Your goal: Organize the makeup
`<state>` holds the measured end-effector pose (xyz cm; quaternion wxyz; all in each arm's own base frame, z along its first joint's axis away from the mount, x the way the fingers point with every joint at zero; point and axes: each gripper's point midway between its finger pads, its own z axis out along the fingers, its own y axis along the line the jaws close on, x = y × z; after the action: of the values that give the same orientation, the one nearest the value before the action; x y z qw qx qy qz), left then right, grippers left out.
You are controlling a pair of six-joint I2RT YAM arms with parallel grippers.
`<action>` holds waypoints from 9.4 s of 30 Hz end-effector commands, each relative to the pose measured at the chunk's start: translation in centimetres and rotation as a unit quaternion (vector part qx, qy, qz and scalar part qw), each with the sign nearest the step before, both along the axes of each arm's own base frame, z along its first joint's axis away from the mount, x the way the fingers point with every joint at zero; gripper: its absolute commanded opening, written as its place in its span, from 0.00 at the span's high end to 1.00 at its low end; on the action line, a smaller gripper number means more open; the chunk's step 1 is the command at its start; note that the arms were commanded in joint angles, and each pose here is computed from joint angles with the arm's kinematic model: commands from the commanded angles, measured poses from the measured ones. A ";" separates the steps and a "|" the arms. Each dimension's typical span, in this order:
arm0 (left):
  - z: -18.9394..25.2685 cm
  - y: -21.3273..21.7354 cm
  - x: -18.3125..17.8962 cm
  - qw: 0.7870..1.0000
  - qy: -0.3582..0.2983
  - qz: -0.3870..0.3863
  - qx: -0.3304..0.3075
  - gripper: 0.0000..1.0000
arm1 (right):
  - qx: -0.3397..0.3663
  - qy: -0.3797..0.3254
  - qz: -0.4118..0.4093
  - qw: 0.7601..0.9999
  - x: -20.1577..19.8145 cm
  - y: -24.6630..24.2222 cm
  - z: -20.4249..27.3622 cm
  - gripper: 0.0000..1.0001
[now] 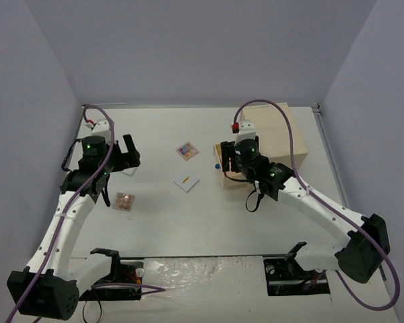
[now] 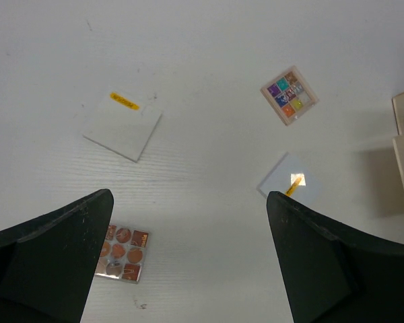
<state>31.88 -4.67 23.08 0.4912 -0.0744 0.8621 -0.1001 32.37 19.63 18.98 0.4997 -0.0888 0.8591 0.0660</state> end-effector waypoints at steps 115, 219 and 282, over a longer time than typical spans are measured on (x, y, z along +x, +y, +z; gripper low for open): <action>-5.4 -37.7 7.9 0.888 0.039 -0.329 -0.319 0.45 | 0.159 -0.002 -0.099 0.982 11.2 -14.6 3.4 0.03; -10.3 -30.8 10.2 0.845 0.088 -0.377 -0.370 0.74 | 0.124 -0.023 -0.134 0.983 11.4 -18.6 4.8 0.00; 6.3 4.7 -1.0 0.968 -0.087 0.138 0.190 0.03 | -0.127 0.106 0.258 0.952 2.5 16.4 -15.6 0.00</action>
<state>30.18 -0.57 27.16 0.5468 -0.0734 0.8249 0.1232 32.61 35.94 2.92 0.3111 -0.3934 0.8568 0.1199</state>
